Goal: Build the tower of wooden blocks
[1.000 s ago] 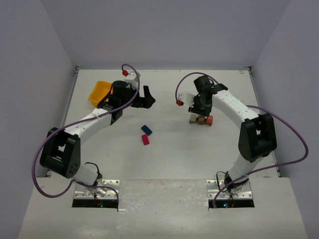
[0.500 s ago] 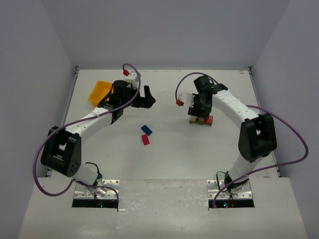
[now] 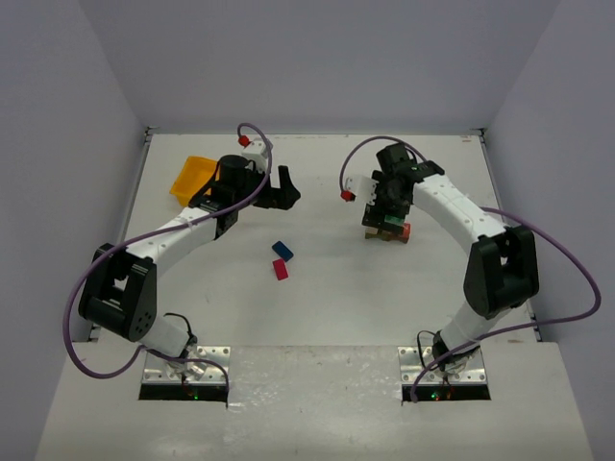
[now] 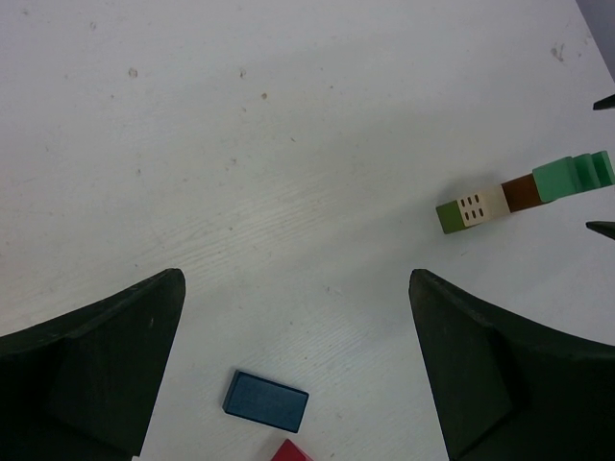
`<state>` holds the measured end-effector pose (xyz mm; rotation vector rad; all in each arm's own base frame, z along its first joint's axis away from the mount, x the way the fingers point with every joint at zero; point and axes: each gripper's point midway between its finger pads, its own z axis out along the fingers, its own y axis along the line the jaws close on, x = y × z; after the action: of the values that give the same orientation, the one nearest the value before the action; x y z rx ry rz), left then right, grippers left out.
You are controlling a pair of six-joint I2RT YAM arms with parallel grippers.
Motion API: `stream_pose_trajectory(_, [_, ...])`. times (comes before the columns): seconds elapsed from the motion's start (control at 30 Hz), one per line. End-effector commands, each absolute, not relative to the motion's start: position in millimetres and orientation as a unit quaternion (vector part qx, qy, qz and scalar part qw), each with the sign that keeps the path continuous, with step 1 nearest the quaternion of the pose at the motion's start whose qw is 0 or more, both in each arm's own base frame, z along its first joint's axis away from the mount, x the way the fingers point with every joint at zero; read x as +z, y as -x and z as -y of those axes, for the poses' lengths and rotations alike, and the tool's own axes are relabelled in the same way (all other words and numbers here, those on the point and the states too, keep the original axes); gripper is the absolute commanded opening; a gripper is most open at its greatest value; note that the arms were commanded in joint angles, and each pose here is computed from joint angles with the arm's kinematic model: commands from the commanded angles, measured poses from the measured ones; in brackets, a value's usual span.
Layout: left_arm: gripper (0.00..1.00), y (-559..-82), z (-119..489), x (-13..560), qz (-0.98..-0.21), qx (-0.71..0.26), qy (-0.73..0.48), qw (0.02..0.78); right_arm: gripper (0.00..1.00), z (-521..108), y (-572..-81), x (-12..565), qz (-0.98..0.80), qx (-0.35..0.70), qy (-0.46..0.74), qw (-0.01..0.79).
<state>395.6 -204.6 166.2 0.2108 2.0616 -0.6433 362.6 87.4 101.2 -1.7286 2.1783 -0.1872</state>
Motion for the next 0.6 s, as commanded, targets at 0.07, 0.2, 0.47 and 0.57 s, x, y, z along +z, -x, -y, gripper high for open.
stream_pose_trajectory(0.07, [1.0, -400, 214, 201, -0.811, -0.281, -0.101, 0.503, 0.99, -97, -372, 167, -0.759, -0.077, 0.581, 0.284])
stream_pose_trajectory(0.2, [1.0, -398, 205, 212, -0.809, -0.274, -0.068, 0.516, 0.99, -108, -375, 209, -0.757, -0.062, 0.548, 0.351])
stream_pose_trajectory(0.47, [1.0, -400, 149, 210, -0.833, -0.17, 0.086, 0.519, 0.99, -160, -376, 265, -0.788, 0.086, 0.391, 0.468])
stream_pose_trajectory(0.57, [1.0, -397, 131, 213, -0.829, -0.139, 0.128, 0.526, 0.99, -186, -361, 271, -0.784, 0.137, 0.376, 0.474])
